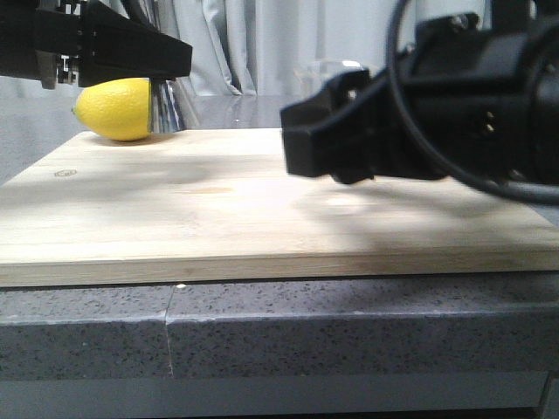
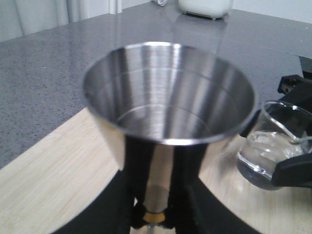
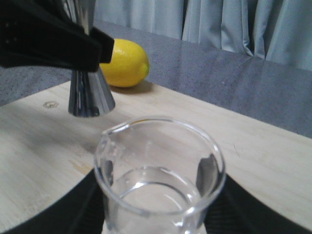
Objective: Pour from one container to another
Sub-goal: 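Grasp and lift the glass beaker with the right gripper toward the jigger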
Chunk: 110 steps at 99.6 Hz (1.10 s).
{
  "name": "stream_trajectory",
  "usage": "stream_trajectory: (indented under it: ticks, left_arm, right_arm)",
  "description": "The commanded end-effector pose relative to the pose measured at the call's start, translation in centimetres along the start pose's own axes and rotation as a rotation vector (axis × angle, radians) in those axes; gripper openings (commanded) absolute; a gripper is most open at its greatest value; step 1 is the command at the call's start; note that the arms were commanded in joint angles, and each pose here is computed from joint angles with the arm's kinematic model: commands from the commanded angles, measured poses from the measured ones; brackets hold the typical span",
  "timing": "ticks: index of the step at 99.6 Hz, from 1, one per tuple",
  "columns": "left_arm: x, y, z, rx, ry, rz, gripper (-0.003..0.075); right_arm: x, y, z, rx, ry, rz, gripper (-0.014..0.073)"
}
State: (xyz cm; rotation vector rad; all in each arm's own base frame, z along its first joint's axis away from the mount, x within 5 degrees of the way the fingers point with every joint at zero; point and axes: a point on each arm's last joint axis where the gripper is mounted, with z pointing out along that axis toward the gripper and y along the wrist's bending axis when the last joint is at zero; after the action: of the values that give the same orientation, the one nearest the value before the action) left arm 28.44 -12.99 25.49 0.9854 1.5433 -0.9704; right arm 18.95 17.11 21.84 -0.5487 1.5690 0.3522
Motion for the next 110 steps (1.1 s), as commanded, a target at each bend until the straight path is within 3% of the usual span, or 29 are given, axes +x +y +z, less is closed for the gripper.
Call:
stream_trajectory:
  ticks: [1,32,64,110]
  left_arm:
    - [-2.2,-0.8,-0.1,0.059,-0.094,-0.002,-0.0019]
    - [-1.7,-1.5,-0.1,0.142,-0.038,0.008,-0.0019]
    - [-1.3,-2.0,-0.2,0.194,0.008,-0.01,-0.0019]
    - [-1.0,-2.5,-0.3,0.245,0.049,-0.02,-0.0019]
  right_arm:
    - [-3.0,0.0,0.7,0.01,-0.134,-0.038,0.027]
    - [-6.8,-0.8,3.0,0.03,-0.164,-0.062,0.027]
    - [-10.1,-2.2,3.7,0.04,-0.132,-0.192,0.027]
    - [-14.5,-1.5,4.7,-0.061,-0.115,-0.412,0.027]
